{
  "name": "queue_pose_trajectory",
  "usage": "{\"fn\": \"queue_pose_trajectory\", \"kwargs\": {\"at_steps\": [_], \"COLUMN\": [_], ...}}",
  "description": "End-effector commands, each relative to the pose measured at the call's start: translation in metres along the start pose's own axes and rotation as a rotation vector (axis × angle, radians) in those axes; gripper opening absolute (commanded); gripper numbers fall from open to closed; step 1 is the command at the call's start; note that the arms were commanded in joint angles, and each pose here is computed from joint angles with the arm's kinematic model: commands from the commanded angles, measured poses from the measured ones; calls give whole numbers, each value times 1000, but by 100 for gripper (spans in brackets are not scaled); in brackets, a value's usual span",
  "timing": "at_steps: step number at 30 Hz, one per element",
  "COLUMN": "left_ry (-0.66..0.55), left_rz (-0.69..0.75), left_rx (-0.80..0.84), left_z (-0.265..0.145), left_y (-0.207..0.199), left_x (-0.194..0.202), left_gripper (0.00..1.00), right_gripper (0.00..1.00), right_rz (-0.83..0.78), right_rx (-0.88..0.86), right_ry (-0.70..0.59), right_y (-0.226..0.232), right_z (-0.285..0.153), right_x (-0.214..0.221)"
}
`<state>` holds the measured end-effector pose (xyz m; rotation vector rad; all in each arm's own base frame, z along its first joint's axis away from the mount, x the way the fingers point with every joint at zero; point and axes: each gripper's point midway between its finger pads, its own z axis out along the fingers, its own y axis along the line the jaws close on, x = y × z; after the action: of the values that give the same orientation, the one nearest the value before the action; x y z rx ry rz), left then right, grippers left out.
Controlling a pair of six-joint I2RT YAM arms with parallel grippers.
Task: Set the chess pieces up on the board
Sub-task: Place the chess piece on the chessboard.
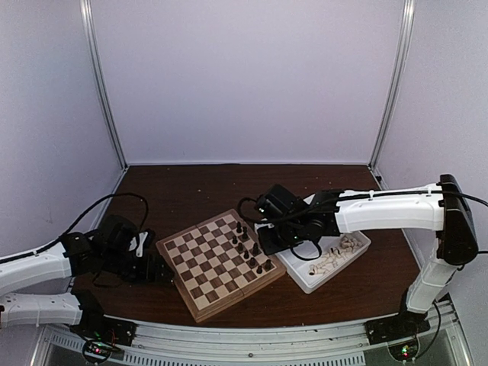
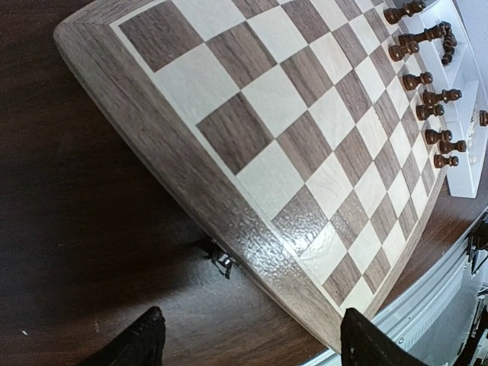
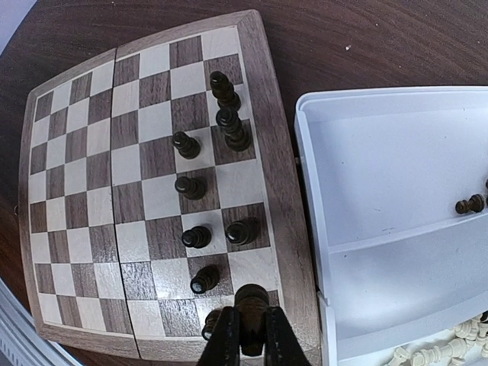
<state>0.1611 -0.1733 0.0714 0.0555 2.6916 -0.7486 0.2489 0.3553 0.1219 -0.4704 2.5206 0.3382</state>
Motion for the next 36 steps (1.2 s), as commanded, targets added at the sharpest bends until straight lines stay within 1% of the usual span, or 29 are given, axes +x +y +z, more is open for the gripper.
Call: {"fn": "queue_pose_trajectory", "kwargs": {"at_steps": [1, 13, 27, 29, 32, 36], "left_ry": [-46, -35, -28, -26, -27, -24], "left_rz": [26, 28, 29, 30, 30, 31], "left_rx": [53, 46, 38, 37, 37, 37], "left_z": [-5, -2, -1, 0, 0, 1], "left_y": [-18, -18, -18, -18, -18, -17], "left_x": [-19, -19, -20, -20, -20, -20], "left_gripper": [79, 79, 79, 79, 79, 79], "right_gripper": [2, 1, 1, 2, 6, 8], "right_rz": [-11, -16, -18, -17, -19, -21], "right_rx": [4, 10, 13, 15, 14, 19], "right_ry": [8, 49, 79, 80, 83, 85], "right_y": [-2, -3, -5, -5, -5, -6], "right_z": [13, 36, 50, 50, 51, 52], "right_x": [3, 14, 23, 23, 24, 24]}}
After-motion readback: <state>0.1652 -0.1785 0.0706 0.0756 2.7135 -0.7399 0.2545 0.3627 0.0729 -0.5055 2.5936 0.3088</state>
